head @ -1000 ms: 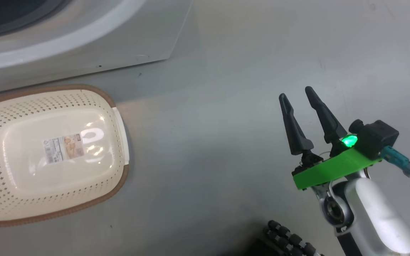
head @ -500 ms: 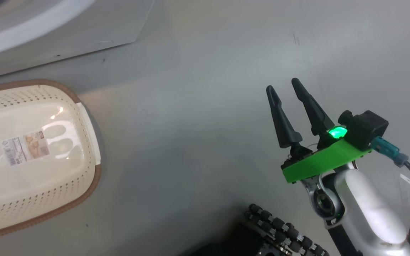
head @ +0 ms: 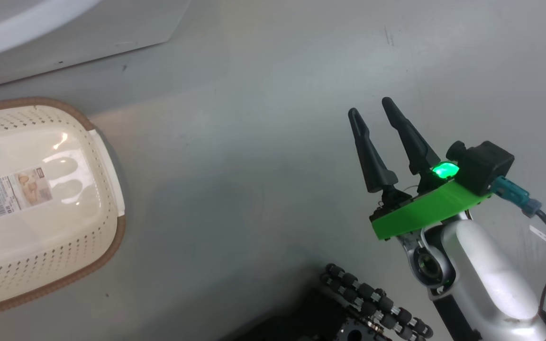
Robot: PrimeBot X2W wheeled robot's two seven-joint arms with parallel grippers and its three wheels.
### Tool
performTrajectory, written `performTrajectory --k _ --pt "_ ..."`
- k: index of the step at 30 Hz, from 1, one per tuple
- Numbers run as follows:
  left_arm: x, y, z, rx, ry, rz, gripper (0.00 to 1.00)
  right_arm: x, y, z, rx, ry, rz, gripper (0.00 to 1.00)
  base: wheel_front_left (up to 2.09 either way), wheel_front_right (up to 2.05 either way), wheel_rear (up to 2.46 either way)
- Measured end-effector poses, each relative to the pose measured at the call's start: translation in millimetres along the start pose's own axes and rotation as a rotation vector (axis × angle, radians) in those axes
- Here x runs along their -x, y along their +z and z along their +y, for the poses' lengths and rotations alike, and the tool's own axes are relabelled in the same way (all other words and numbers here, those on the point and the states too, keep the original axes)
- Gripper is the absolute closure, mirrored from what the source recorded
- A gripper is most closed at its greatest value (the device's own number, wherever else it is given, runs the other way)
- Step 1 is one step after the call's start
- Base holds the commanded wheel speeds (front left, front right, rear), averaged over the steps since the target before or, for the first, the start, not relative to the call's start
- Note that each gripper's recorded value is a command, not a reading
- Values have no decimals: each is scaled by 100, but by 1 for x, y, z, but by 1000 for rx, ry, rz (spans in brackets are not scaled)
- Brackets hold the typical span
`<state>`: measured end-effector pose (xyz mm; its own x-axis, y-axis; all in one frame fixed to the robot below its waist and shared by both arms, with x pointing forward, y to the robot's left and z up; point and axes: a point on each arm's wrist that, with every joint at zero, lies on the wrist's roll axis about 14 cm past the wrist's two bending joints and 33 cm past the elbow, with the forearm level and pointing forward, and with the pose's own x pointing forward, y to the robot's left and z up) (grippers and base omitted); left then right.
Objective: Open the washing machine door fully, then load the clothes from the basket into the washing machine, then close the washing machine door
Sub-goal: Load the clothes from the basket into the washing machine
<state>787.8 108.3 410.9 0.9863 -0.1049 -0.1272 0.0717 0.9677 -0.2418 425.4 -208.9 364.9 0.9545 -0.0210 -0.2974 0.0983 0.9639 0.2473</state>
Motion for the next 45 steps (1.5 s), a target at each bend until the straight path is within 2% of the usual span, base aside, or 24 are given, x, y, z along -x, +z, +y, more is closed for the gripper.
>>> performTrajectory --k 1,2,3,4,16,22,28,36,45 --pt "0 -2 2 13 6 3 100 0 0 0 0 1 -1 0 0 0 0" --pt "1 -4 3 25 5 11 76 0 0 1 -1 1 -2 0 0 0 0" --pt "1 -7 5 31 11 20 11 0 1 1 -1 3 -3 0 0 0 0" --pt "1 -7 5 31 11 20 0 0 1 1 -1 3 -3 0 0 0 0" --pt "20 -19 0 75 21 32 0 0 13 6 -8 18 -39 0 0 0 0" --pt "44 -29 -9 106 42 21 0 3 25 10 -3 28 -74 0 0 0 0" --pt "75 -31 -10 79 50 -1 0 9 39 11 8 34 -113 0 0 0 0" --pt "131 -25 -27 29 6 -32 0 25 55 13 32 43 -157 0 0 0 0" --pt "226 -19 -39 -17 -22 -57 0 50 70 13 52 42 -194 0 0 0 0"
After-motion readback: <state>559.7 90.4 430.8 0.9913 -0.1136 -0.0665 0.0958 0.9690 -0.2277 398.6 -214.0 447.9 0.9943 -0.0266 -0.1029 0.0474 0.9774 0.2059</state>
